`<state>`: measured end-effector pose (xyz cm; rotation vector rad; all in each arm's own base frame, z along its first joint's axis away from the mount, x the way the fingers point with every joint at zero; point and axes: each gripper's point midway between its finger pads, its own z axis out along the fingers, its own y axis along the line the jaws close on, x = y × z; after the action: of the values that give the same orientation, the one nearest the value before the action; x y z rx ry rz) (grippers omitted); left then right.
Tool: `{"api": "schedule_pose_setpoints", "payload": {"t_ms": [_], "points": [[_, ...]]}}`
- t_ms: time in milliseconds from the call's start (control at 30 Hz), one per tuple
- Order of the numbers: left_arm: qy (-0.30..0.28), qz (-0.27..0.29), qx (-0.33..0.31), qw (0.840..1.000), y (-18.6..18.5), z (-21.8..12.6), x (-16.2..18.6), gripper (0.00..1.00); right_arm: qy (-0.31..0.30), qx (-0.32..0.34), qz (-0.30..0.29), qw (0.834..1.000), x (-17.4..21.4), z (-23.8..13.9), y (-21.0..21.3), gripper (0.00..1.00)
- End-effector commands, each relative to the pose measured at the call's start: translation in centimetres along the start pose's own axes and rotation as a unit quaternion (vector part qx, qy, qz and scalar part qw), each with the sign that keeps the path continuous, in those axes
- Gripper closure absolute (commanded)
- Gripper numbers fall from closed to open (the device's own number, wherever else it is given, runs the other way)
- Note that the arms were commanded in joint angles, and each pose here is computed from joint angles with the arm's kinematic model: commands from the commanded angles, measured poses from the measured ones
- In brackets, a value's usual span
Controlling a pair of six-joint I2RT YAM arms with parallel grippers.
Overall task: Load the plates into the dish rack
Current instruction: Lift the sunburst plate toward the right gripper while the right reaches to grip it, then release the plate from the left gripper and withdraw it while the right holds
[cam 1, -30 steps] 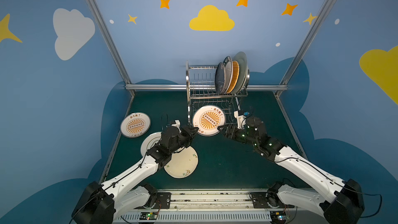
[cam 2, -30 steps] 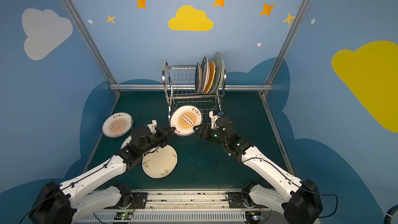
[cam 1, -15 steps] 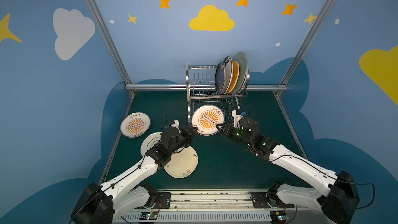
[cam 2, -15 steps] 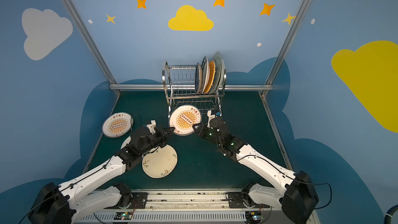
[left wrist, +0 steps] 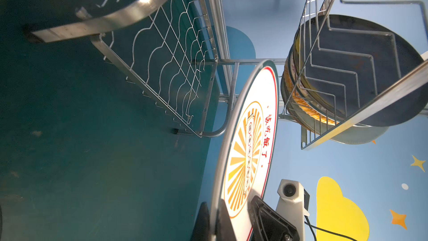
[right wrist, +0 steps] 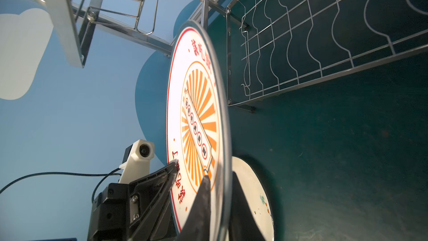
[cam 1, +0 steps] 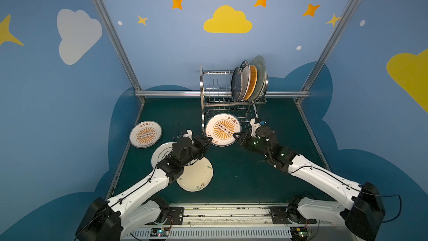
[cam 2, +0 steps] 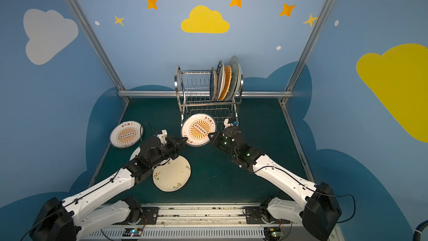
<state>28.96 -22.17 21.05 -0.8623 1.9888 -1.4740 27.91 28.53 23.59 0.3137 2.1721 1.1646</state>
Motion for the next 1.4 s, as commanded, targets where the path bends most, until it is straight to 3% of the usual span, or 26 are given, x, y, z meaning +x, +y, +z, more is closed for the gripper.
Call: {"api": "schedule_pose_setpoints", "payload": {"t_ms": [0, 100, 233, 300, 400, 500, 633, 800, 933, 1167, 1367], "points": [[-0.002, 0.008, 0.038, 0.999, -1.8, -0.2, 0.0, 0.96, -0.01, -0.008, 0.015, 1.0, -0.5, 0.2, 1.1, 0.94], [-0.003, 0.012, 0.034, 0.999, -1.6, -0.1, 0.0, 0.96, -0.016, -0.006, 0.018, 1.0, -0.5, 0.1, 1.0, 1.0], [-0.003, 0.02, 0.023, 1.0, -1.1, -0.2, -0.1, 0.92, -0.031, 0.02, 0.022, 0.999, -0.7, -0.6, 0.2, 1.0], [-0.007, 0.025, 0.011, 1.0, -0.6, -0.3, -0.3, 0.77, -0.037, 0.033, 0.023, 0.999, -0.9, -1.1, -0.2, 1.0], [-0.017, 0.03, -0.008, 0.999, 0.4, -0.5, -0.8, 0.41, -0.046, 0.05, 0.021, 0.997, -1.3, -1.8, -0.7, 1.0], [-0.025, 0.042, -0.012, 0.999, 0.8, -1.2, -1.4, 0.21, -0.057, 0.074, 0.018, 0.995, -1.8, -3.0, -1.4, 1.0], [-0.039, 0.061, -0.032, 0.997, 1.5, -2.9, -2.6, 0.01, -0.08, 0.096, -0.002, 0.992, -2.7, -5.0, -2.1, 1.0], [-0.048, 0.126, -0.054, 0.989, 1.2, -5.8, -3.8, 0.0, -0.093, 0.116, -0.03, 0.988, -3.6, -8.0, -1.9, 1.0], [-0.01, 0.194, -0.073, 0.978, 0.9, -7.6, -3.0, 0.0, -0.094, 0.107, -0.078, 0.987, -3.9, -9.9, -0.2, 1.0], [0.018, 0.282, -0.071, 0.956, 0.2, -10.0, -1.8, 0.0, -0.091, 0.035, -0.18, 0.979, -3.8, -11.8, 5.2, 1.0], [0.008, 0.33, -0.049, 0.942, -1.4, -12.1, -1.3, 0.0, -0.105, -0.009, -0.227, 0.968, -4.5, -12.6, 9.5, 1.0]]}}
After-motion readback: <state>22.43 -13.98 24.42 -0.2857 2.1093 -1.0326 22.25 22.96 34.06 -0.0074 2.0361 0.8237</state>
